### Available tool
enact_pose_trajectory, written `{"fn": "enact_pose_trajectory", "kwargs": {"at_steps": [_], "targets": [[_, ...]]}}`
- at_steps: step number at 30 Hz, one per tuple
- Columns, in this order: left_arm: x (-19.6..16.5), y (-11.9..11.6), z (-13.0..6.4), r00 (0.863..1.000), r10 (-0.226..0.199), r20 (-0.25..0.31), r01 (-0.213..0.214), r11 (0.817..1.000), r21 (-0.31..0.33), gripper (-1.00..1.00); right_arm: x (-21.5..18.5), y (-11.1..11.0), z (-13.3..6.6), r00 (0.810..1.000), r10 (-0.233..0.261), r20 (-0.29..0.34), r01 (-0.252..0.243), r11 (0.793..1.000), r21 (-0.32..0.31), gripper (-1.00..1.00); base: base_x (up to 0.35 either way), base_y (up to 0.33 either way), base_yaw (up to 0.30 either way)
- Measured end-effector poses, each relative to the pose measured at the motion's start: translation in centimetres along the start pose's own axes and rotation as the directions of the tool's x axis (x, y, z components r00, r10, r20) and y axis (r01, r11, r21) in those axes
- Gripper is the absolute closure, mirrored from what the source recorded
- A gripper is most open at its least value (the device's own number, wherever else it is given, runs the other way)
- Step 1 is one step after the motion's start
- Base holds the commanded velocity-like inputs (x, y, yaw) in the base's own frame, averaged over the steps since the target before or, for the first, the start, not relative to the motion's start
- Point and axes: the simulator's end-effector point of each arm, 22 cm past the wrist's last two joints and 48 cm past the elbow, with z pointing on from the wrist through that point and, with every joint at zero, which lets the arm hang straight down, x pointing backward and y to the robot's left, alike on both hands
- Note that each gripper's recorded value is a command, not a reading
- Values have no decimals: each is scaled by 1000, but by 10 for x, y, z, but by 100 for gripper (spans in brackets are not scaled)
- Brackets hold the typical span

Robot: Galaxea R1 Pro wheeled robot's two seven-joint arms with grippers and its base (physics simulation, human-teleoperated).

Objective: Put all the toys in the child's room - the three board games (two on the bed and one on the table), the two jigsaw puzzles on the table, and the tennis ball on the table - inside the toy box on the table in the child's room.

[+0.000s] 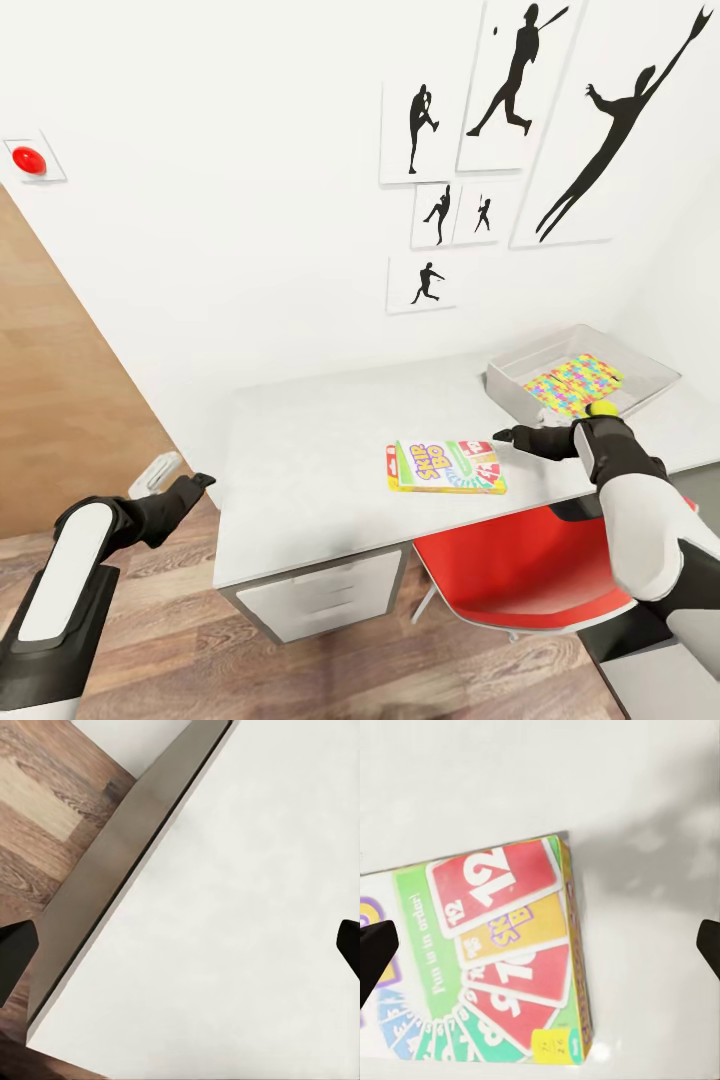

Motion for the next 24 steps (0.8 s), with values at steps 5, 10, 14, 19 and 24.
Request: {"fn": "enact_pose_trajectory", "kwargs": {"at_steps": [5,10,14,19,24], "targets": [[4,-2,1,1000,-1,-5,1,1000,1,-100,1,5,1,999,31,-18,-31,999,-15,-100,0,0,0],[5,-2,1,1000,1,-6,-1,1000,0,-100,1,15,4,997,63,-36,-65,997,-41,-100,0,0,0],[6,-1,2,1000,1,-7,-1,1000,-2,-100,2,21,6,994,97,-46,-100,993,-56,-100,0,0,0],[6,-1,2,1000,1,-9,-1,1000,-2,-100,2,29,9,989,140,-47,-143,987,-73,-100,0,0,0],[7,-1,3,1000,0,-10,0,1000,-3,-100,1,33,10,987,157,-44,-160,983,-85,-100,0,0,0]]}}
